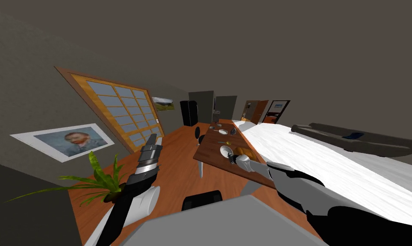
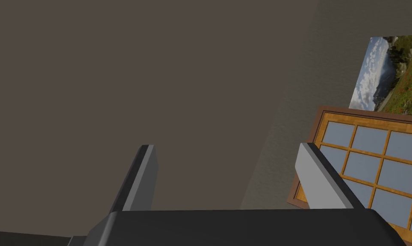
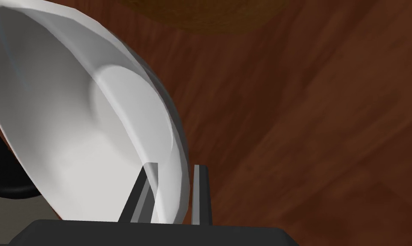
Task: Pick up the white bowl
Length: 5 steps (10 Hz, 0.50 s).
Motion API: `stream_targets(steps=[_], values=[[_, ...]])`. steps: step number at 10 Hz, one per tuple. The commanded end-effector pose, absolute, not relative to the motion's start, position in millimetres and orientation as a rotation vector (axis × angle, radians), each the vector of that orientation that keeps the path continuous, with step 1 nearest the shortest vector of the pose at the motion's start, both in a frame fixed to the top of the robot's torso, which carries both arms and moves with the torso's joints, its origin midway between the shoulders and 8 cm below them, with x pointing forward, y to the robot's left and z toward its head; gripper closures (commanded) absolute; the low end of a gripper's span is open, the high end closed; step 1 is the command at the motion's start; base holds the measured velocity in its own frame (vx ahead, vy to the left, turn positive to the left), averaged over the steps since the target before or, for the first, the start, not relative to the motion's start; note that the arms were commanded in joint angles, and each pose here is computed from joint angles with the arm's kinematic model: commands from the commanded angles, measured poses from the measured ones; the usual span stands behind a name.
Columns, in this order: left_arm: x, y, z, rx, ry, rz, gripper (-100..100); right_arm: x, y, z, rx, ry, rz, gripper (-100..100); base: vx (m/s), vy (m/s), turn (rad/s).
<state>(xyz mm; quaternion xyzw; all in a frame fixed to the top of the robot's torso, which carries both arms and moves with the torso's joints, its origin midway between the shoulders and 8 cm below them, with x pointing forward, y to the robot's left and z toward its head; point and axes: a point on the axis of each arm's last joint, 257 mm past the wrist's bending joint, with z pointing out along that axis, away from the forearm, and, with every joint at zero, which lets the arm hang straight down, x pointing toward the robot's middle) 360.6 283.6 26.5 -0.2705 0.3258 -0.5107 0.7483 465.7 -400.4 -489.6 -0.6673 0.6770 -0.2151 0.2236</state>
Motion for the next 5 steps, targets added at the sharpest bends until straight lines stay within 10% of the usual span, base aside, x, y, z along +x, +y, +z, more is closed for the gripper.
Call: stream_targets(steps=[1, 5], values=[[361, 284, 27, -0.592, 0.712, -1.117, 0, 452, -394, -498, -1.904, 1.846, -0.574, 100, 0.036, 0.013, -0.029], [361, 284, 26, -0.592, 0.713, -1.117, 0, 471, -376, -485, -1.888, 1.81, -0.574, 100, 0.028, 0.009, -0.143]])
